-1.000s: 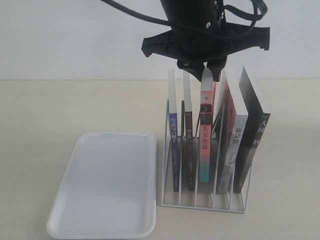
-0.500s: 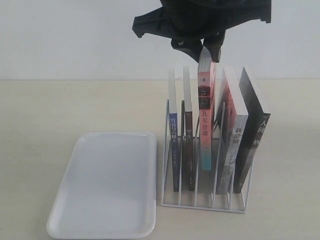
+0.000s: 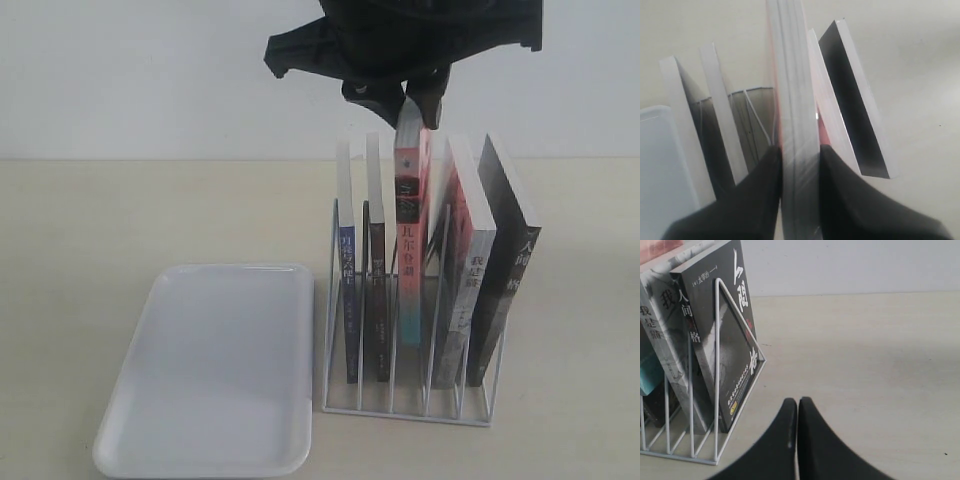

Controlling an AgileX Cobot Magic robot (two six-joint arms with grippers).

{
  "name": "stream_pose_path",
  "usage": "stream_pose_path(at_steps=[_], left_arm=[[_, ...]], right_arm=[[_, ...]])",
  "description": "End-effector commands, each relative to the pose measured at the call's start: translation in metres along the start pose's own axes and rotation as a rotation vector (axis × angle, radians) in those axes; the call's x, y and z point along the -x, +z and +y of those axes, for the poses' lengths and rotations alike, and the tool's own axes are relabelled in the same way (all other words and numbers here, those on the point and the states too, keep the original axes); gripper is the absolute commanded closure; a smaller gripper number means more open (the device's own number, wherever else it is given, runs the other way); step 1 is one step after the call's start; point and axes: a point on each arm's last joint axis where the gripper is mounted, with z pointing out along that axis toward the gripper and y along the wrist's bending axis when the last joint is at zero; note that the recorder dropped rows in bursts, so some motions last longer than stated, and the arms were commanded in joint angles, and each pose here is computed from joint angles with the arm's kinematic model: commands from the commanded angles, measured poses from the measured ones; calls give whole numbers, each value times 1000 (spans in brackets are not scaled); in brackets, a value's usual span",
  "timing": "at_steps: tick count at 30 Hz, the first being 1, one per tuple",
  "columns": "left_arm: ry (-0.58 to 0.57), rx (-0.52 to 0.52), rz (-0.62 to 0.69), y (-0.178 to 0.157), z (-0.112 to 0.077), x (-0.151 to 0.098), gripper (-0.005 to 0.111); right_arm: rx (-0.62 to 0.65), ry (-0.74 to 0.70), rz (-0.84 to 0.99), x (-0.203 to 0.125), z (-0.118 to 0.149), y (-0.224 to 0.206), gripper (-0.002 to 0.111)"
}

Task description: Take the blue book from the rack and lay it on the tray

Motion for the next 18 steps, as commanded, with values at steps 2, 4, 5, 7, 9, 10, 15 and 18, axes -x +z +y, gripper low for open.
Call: stream_pose_path(at_steps=[2,4,5,7,9,10,15,18], left_arm=[[13,-6,6,10,-4,-1,103],[17,-1,21,19,-7,-3,103],[21,2,25,22,-8,-4,103],[35,6,28,29,-9,-6,103],[37,13,39,33,-9,-7,103],[37,16,44,34,-9,-7,103],[62,35,55,42,-8,-9,103],[59,37,55,45,-8,-9,103]], right_arm=[[-3,-2,-12,1,0,0,108],[-3,-2,-12,1,0,0,108],[-3,-2,-12,1,0,0,108],[-3,-2,-12,1,0,0,108],[-3,-2,-12,1,0,0,108],[-3,-2,-12,1,0,0,108],[-3,-2,-12,1,0,0,108],[-3,-2,-12,1,0,0,108]])
